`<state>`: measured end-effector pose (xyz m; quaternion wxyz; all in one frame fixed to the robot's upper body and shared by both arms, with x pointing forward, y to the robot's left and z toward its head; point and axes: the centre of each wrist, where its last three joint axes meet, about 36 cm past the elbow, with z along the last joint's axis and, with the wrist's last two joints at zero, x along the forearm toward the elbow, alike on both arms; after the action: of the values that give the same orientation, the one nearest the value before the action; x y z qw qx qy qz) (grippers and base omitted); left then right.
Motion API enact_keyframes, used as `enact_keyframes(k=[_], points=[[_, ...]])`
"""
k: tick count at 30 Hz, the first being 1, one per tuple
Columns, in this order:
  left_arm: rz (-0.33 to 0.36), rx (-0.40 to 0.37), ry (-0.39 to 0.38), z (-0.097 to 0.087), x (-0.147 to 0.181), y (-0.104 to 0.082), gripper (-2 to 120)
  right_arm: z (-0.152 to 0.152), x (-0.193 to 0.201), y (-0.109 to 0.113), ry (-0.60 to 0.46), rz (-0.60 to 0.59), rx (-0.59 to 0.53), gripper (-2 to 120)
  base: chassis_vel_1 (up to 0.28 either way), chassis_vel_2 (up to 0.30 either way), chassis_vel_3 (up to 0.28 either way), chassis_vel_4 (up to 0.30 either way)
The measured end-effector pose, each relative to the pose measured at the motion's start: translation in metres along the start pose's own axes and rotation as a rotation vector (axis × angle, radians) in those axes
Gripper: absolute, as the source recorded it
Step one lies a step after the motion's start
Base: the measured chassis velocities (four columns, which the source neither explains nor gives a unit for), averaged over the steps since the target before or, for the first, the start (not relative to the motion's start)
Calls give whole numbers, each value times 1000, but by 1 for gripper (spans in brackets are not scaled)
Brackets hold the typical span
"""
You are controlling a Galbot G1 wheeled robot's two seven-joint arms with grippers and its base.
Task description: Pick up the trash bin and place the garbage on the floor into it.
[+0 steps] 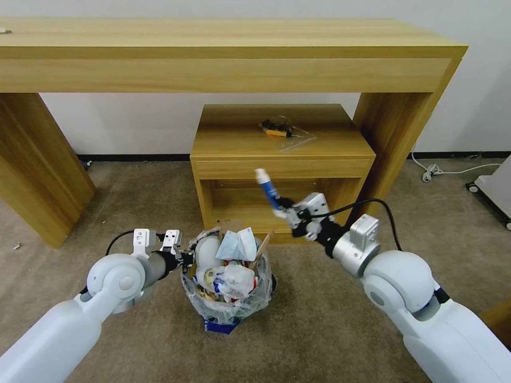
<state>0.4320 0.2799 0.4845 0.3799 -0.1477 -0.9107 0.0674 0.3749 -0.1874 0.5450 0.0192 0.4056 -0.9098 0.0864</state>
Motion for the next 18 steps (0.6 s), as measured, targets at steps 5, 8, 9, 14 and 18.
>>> enact_keyframes(k=[5,8,9,14,18], points=[[0,-5,0,0,-1,-4,0,14,-10,24,60,-96,2,0,0,0,0,0],[-2,-4,-1,1,1,-3,0,27,-13,32,105,-127,5,0,0,0,0,0],[-2,-4,-1,1,1,-3,0,27,-13,32,105,-127,5,0,0,0,0,0],[0,-1,-4,2,3,-4,0,52,-15,45,180,-181,-5,0,0,0,0,0],[12,-2,-9,3,4,-8,0,73,-20,52,236,-204,-19,0,0,0,0,0]])
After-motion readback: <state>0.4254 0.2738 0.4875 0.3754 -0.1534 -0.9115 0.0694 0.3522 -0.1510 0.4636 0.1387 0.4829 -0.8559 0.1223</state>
